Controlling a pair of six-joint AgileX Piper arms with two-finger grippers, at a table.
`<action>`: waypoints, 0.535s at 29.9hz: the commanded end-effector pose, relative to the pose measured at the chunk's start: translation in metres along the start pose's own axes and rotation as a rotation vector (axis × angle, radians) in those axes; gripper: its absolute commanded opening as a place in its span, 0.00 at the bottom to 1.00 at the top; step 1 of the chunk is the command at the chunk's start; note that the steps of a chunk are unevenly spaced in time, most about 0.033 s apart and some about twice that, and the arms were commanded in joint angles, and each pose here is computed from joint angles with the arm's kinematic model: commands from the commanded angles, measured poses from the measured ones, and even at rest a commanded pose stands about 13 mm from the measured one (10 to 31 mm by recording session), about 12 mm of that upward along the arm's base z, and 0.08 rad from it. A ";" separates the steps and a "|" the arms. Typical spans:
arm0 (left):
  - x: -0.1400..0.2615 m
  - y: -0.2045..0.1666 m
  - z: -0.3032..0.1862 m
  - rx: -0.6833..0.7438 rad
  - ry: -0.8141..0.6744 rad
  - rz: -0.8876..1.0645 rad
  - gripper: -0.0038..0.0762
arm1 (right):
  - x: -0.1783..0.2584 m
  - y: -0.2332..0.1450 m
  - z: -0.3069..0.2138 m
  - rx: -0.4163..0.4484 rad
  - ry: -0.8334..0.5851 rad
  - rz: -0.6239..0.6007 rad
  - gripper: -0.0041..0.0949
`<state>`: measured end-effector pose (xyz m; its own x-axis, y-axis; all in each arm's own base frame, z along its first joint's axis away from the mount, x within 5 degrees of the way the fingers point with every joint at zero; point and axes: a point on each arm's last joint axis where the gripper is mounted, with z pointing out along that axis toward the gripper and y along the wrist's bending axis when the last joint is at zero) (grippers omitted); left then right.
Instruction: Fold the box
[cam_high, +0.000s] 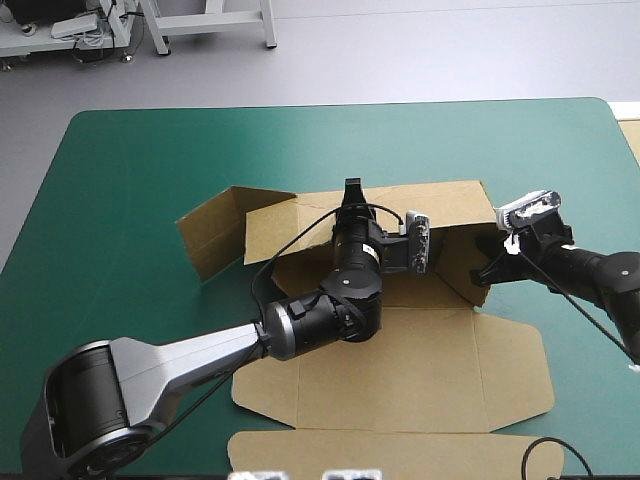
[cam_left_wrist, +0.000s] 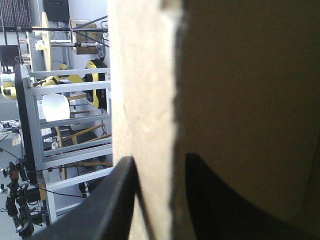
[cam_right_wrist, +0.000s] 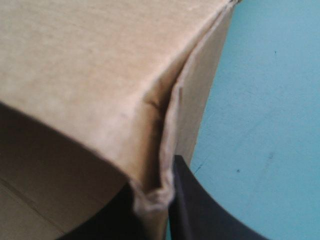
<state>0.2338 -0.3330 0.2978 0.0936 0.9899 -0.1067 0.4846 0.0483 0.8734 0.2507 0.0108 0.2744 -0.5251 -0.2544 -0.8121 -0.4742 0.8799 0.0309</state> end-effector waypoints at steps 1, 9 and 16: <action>-0.004 0.008 -0.013 0.007 -0.059 -0.042 0.51 | -0.008 0.004 -0.008 -0.025 -0.025 -0.015 0.04; -0.028 0.009 -0.075 -0.050 -0.224 0.006 0.51 | -0.003 0.002 -0.008 -0.008 0.032 0.026 0.04; -0.019 0.027 -0.143 -0.105 -0.313 -0.051 0.51 | -0.002 0.002 -0.008 -0.001 0.048 0.035 0.04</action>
<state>0.1373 -0.3543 0.3433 0.3312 0.9246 -0.1880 0.4574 0.0169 0.8891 0.2485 0.0079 0.2737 -0.5803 -0.2122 -0.7863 -0.4202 0.9050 0.0659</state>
